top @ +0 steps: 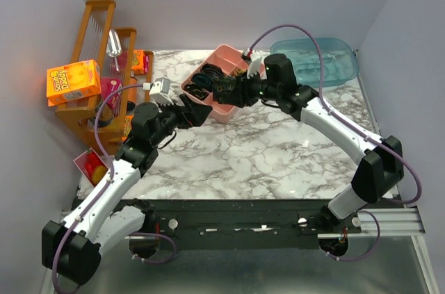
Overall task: Roll the ties
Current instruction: Move the storage box to the center of the board.
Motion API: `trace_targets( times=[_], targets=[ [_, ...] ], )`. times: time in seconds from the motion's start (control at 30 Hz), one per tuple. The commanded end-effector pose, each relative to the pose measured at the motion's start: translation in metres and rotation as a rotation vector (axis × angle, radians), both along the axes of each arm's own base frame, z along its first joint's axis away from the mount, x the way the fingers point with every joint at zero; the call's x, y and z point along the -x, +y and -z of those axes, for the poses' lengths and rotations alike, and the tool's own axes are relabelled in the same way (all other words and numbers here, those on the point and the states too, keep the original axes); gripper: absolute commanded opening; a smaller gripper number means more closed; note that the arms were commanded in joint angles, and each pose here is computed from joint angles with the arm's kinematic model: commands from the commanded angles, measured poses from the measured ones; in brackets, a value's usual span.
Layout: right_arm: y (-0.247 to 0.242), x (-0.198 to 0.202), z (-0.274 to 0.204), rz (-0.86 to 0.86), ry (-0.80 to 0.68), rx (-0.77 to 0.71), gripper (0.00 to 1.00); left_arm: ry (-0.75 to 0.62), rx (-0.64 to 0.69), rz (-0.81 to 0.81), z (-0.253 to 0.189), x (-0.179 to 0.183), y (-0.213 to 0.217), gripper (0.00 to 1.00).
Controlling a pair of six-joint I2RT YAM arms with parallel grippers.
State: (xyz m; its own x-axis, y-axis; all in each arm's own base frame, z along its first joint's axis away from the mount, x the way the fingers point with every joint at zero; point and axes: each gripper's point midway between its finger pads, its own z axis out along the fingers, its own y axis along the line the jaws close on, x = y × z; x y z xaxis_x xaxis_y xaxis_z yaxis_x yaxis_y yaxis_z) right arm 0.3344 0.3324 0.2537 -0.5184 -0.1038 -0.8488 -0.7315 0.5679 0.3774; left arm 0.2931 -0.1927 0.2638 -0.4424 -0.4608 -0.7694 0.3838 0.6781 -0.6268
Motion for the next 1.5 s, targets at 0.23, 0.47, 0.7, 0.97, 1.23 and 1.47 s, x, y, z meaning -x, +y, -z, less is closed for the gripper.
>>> trace_targets(
  times=[0.23, 0.47, 0.7, 0.97, 1.23, 1.47],
  targets=[
    [-0.007, -0.049, 0.018, -0.024, -0.206, 0.259, 0.18, -0.010, 0.007, 0.028, 0.001, 0.006, 0.004, 0.99],
    [-0.006, -0.064, 0.012, -0.120, -0.371, 0.332, 0.19, -0.001, 0.004, 0.025, 0.006, 0.007, 0.009, 0.99],
    [-0.014, -0.072, 0.008, -0.219, -0.580, 0.461, 0.18, 0.018, 0.008, 0.034, 0.014, 0.008, 0.009, 0.99],
    [-0.040, -0.093, -0.007, -0.200, -0.752, 0.665, 0.11, 0.038, 0.005, 0.046, 0.023, 0.009, 0.009, 0.99],
    [-0.033, -0.095, -0.012, -0.242, -0.688, 0.660, 0.12, 0.046, 0.004, 0.048, 0.029, 0.008, 0.010, 0.99],
    [-0.019, -0.099, 0.000, -0.279, -0.593, 0.622, 0.11, 0.064, 0.010, 0.058, 0.035, 0.007, 0.008, 0.99]
  ],
)
